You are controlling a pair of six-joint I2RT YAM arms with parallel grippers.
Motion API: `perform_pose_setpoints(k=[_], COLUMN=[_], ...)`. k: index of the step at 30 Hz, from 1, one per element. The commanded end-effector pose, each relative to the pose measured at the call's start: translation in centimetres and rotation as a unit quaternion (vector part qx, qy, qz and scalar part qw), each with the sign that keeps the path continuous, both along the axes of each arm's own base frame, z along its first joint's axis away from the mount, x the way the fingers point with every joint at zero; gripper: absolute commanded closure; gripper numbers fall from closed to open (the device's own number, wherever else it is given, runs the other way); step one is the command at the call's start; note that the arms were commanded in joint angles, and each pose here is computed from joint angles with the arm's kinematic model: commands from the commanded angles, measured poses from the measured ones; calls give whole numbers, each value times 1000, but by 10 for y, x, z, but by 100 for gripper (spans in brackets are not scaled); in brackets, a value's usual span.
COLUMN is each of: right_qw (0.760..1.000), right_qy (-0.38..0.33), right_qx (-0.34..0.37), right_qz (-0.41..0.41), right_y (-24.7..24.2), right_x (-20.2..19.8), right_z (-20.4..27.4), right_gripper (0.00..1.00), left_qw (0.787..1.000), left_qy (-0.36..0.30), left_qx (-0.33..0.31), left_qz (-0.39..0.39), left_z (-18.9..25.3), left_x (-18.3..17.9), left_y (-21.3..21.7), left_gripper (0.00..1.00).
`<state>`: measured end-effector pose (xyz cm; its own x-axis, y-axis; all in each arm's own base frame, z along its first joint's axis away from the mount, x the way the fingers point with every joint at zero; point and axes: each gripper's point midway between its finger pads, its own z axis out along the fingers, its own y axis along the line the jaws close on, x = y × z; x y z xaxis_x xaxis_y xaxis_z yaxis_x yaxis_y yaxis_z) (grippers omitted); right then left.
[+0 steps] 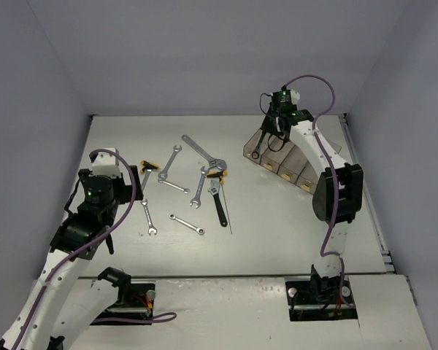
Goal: Sort the tools into containers
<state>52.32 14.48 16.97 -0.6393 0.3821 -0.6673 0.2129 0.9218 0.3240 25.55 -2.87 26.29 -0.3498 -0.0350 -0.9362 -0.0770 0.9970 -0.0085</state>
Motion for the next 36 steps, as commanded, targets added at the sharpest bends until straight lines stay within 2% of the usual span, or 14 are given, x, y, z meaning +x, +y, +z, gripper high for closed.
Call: perform_pose_setpoints(k=[1, 9, 19, 22, 25, 29, 34, 36], right_qw=[996, 994, 988, 987, 986, 986, 990, 993], right_qy=[-62, -30, -7, 4, 10, 12, -2, -16], right_qx=[53, 98, 133, 138, 132, 130, 108, 88], right_qz=[-25, -48, -77, -82, -100, -100, -91, -80], right_y=[-6, -10, -13, -15, -21, -22, -25, -27], right_x=[40, 65, 67, 65, 60, 58, 54, 50], right_z=[39, -5, -36, -45, -52, -53, -41, -27], right_gripper=[100, 100, 100, 91, 87, 72, 47, 42], left_qw=[1000, 1000, 1000, 1000, 1000, 1000, 1000, 1000], left_qy=[-23, -20, -20, -21, -21, -21, -22, -23], left_qx=[-4, -3, -6, -7, -7, -7, -7, -7], left_qz=[-5, -4, -9, -11, -10, -10, -11, -9], left_z=[10, 9, 10, 10, 10, 10, 11, 11], left_x=[9, 11, 10, 10, 10, 10, 9, 9], left_y=[-5, -5, -7, -7, -7, -7, -7, -6], left_gripper=[12, 12, 12, 12, 12, 12, 12, 12])
